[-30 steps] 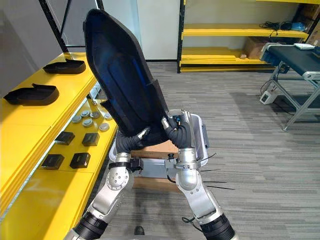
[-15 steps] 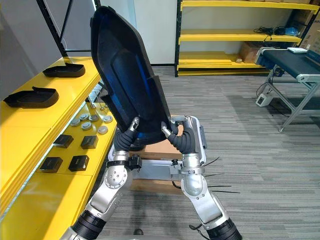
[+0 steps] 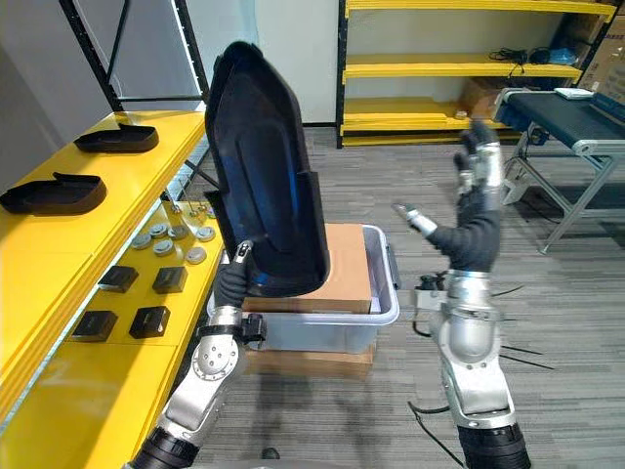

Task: Walk over and take plastic housings, then place them on the shelf

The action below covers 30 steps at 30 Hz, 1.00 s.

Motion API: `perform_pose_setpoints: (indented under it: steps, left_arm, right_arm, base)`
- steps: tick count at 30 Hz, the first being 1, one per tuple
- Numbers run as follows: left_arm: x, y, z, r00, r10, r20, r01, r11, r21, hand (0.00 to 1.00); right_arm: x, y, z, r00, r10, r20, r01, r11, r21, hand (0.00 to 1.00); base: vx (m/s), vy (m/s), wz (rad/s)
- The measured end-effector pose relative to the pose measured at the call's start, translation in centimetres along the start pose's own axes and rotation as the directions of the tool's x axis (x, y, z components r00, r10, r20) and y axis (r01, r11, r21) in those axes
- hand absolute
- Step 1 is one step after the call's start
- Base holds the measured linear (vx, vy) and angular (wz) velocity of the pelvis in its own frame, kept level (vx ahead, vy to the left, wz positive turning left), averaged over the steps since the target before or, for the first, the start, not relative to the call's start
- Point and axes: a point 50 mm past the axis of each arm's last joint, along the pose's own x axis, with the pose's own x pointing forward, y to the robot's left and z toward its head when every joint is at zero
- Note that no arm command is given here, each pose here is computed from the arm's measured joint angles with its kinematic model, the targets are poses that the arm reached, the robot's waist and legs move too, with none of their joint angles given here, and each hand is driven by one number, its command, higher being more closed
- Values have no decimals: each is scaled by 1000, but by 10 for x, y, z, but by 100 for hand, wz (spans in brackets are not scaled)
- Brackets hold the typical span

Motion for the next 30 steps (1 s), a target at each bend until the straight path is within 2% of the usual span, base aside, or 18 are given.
perform_pose_setpoints:
  steps: [2,5,8,10,12,13,14,15,16,17,19,22,27,30]
  left_arm:
    - [-3,7,-4,999,33,-21,-33,999,3,100]
    - [-7,22,-9,995,91,-45,-90,996,21,100]
    - [-14,34,-14,989,131,-66,-128,991,40,100]
    - [-18,39,-16,988,139,-74,-134,989,64,100]
    - [-24,41,-16,987,143,-80,-137,988,72,100]
    - [-27,42,-16,987,137,-81,-131,988,83,100]
    - [-27,43,-16,988,133,-81,-127,988,84,100]
    - [-27,44,-16,988,134,-79,-128,988,86,100]
    - [-26,46,-16,987,144,-76,-137,986,92,100]
    - [-26,47,-15,986,147,-75,-140,986,93,100]
    - [-26,49,-15,986,153,-70,-146,985,92,100]
    - [-26,49,-14,988,142,-59,-137,987,87,100]
    - [-27,49,-15,988,141,-65,-135,987,86,100]
    - [-26,44,-14,988,140,-61,-136,989,61,100]
  right_arm:
    - [-1,-15,-1,997,-78,-3,78,997,-11,0]
    - [-21,-44,-22,974,-196,-117,183,976,-118,0]
    - [-73,-77,-59,868,-320,-379,218,933,-287,0]
    - [-118,-100,-79,733,-423,-533,225,890,-397,0]
    - [-172,-123,-93,537,-531,-655,222,838,-498,0]
    - [-208,-132,-97,401,-574,-713,200,815,-544,0]
    - [-228,-136,-99,322,-592,-739,178,805,-567,0]
    - [-240,-137,-100,275,-597,-754,164,802,-575,0]
    - [-267,-137,-101,164,-603,-781,142,797,-586,0]
    - [-278,-137,-100,120,-604,-788,135,796,-590,0]
    - [-312,-134,-98,-25,-594,-804,103,799,-593,0]
    - [-341,-123,-95,-157,-543,-825,55,829,-556,0]
    - [-367,-112,-92,-282,-496,-821,1,856,-517,0]
    - [-367,-110,-96,-298,-489,-820,-10,860,-510,0]
  base:
    - [35,-13,1]
    - [16,-6,1]
    - [0,0,4]
    - [3,-1,10]
    - [28,-5,16]
    - [52,-10,10]
    - [46,-10,7]
    - [18,-15,18]
    - [2,-14,22]
    - [0,-24,30]
    - [-28,-17,36]
    - [-15,-14,44]
    - [1,-16,92]
    - [89,62,152]
